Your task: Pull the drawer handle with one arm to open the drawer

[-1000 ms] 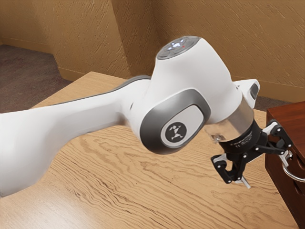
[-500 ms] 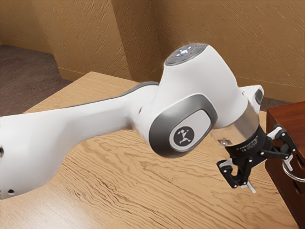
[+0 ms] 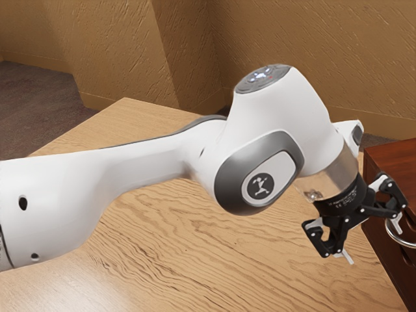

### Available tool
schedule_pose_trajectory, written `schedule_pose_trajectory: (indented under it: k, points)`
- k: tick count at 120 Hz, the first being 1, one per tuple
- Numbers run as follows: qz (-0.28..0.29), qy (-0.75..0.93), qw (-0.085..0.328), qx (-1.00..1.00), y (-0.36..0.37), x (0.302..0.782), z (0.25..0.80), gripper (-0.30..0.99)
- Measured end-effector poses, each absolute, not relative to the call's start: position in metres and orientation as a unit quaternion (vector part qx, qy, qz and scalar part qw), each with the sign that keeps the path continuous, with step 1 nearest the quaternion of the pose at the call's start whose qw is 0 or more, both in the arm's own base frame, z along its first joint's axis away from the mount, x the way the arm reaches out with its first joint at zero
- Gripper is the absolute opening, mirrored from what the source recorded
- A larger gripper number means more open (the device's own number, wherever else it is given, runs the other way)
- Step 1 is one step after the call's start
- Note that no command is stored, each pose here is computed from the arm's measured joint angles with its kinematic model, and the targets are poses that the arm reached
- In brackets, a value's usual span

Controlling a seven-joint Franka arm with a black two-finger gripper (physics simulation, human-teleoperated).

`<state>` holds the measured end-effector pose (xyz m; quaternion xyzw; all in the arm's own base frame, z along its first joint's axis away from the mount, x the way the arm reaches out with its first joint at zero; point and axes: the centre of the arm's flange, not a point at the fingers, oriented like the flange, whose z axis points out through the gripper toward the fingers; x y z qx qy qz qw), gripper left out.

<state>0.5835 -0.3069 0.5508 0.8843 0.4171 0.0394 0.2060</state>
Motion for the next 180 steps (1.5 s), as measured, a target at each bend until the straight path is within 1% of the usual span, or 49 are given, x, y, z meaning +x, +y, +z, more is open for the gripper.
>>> schedule_pose_trajectory:
  k: [18,36,54,78,96,126,180]
  points:
    - [0.038,0.42,0.204,0.884,-0.305,0.585,0.548,0.58]
    - [0.037,0.421,0.203,0.883,-0.304,0.586,0.547,0.49]
    - [0.038,0.421,0.203,0.883,-0.303,0.584,0.55,0.34]
    - [0.035,0.422,0.197,0.885,-0.301,0.582,0.552,0.09]
    - [0.033,0.422,0.192,0.886,-0.299,0.581,0.553,-0.02]
    - [0.035,0.422,0.181,0.887,-0.291,0.57,0.56,-0.08]
    - [0.041,0.43,0.164,0.887,-0.272,0.544,0.562,-0.09]
